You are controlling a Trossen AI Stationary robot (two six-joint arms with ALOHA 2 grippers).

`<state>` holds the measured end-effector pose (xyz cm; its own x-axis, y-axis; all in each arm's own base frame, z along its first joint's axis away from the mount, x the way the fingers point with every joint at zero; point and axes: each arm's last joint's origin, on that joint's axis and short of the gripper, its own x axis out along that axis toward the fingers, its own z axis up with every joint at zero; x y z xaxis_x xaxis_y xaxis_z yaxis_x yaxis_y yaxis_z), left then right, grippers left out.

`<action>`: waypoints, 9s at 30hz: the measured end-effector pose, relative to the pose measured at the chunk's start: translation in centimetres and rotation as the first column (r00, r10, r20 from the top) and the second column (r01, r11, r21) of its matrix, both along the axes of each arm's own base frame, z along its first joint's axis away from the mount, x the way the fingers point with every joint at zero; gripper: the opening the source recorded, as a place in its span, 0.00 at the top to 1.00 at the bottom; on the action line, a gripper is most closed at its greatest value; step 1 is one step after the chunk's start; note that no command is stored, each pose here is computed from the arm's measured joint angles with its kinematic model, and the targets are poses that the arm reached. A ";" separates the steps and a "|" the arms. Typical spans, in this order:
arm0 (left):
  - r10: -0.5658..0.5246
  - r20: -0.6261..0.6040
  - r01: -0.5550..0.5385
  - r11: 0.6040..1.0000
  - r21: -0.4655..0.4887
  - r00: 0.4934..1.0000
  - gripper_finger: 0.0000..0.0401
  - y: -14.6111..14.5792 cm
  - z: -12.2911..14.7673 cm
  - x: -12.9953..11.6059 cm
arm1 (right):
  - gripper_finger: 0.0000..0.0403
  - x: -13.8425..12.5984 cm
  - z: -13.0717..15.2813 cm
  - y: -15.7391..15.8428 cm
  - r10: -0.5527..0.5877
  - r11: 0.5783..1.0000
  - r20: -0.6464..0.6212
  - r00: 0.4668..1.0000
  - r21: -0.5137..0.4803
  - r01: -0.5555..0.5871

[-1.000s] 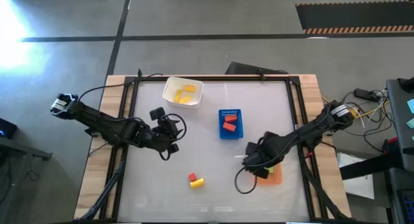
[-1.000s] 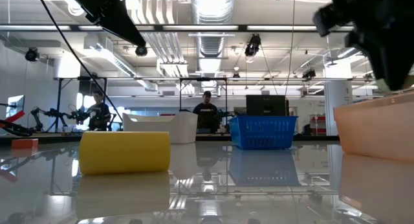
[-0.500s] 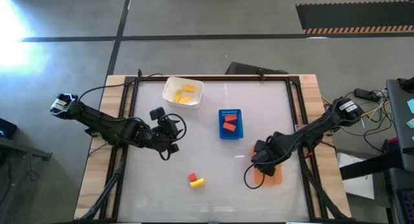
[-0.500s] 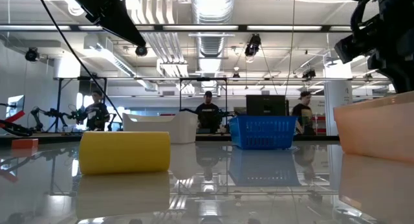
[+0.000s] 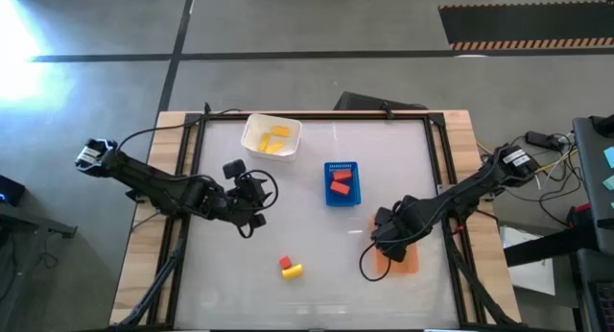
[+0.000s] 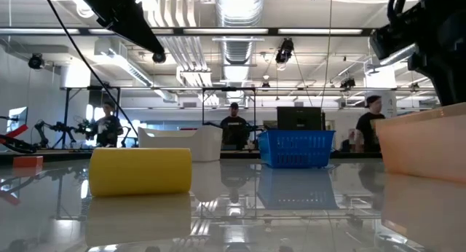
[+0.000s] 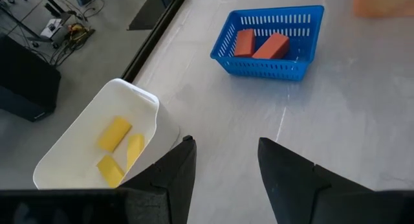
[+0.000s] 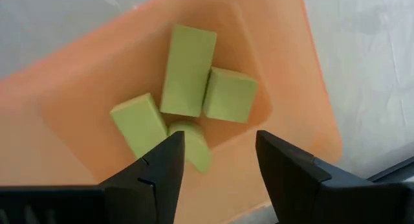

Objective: Sort & place blocks by color
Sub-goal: Put the orange block into the blue bin

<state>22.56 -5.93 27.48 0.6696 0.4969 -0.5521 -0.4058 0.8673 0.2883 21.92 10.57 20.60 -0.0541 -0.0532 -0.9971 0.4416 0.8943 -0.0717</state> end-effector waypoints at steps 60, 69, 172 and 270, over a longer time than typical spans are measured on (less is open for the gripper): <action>0.764 -0.548 -0.932 0.351 -0.089 0.340 0.98 3.3 -14.5 -5.7 | 0.55 4.5 8.0 0.3 0.596 0.735 0.387 0.704 -0.617 -0.283; 0.782 -0.569 -0.925 0.368 0.096 0.252 1.00 3.0 -12.8 -3.5 | 0.55 4.6 8.0 0.3 0.594 0.737 0.391 0.703 -0.616 -0.280; -0.392 -0.730 0.249 0.920 -0.303 0.559 0.39 4.6 -12.6 -1.1 | 0.55 4.6 7.1 0.4 0.579 0.753 0.412 0.703 -0.602 -0.267; -0.370 0.748 0.411 0.900 0.143 0.550 0.55 -5.8 -2.2 9.5 | 0.72 6.9 4.4 1.1 0.602 0.798 0.790 0.112 -0.599 -0.062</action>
